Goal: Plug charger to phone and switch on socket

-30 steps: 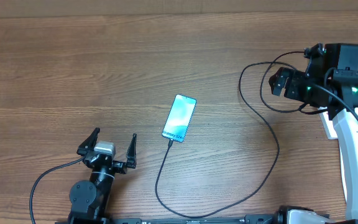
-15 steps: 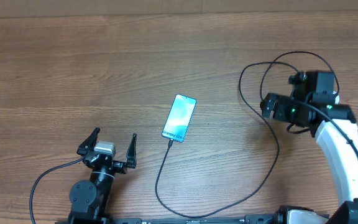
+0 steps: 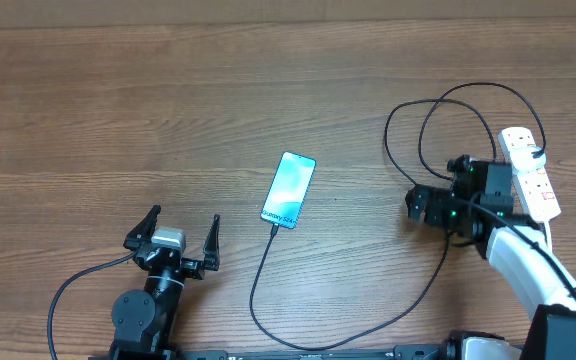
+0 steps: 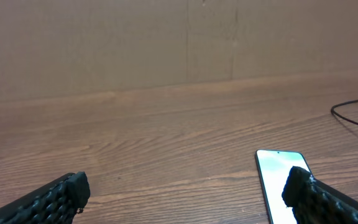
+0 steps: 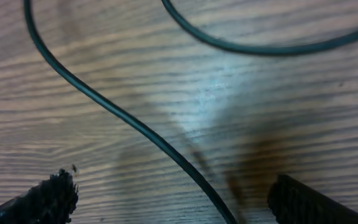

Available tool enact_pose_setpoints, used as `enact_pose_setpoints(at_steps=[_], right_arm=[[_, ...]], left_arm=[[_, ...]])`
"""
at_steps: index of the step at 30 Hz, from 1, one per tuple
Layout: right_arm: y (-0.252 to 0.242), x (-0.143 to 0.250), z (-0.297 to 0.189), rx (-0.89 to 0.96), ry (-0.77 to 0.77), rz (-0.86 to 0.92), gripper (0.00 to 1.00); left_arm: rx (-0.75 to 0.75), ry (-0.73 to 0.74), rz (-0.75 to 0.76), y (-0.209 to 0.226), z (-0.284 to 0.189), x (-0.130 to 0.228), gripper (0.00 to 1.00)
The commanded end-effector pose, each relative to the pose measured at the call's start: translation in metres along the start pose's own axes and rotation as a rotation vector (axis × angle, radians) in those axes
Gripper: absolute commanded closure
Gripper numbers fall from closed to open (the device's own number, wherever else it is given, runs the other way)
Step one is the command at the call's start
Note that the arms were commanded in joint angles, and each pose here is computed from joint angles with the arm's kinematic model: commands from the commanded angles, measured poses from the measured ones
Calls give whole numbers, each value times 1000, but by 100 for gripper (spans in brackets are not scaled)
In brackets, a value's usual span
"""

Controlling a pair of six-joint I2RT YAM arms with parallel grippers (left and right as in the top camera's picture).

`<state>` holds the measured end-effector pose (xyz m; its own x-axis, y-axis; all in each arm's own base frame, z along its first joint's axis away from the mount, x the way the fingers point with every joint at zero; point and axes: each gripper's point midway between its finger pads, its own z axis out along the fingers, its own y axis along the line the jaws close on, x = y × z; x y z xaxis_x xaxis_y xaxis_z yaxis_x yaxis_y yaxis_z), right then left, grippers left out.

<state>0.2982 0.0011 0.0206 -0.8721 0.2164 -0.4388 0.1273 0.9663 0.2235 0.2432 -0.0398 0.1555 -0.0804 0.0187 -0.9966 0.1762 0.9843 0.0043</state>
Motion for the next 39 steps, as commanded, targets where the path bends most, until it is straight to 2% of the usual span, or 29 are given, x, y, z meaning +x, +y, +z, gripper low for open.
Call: enact_pose_setpoints(at_steps=[1, 18, 30, 39], right_arm=[[1, 8, 3, -15, -16, -17, 0], [7, 25, 4, -74, -101, -34, 0], [22, 26, -18, -173, -380, -104, 0], [30, 12, -42, -197, -500, -139, 0]], left_arm=[[-12, -7, 23, 2, 0, -1, 0], [-12, -7, 23, 2, 0, -1, 0], [-12, -7, 23, 2, 0, -1, 0], [-12, -7, 23, 2, 0, -1, 0]])
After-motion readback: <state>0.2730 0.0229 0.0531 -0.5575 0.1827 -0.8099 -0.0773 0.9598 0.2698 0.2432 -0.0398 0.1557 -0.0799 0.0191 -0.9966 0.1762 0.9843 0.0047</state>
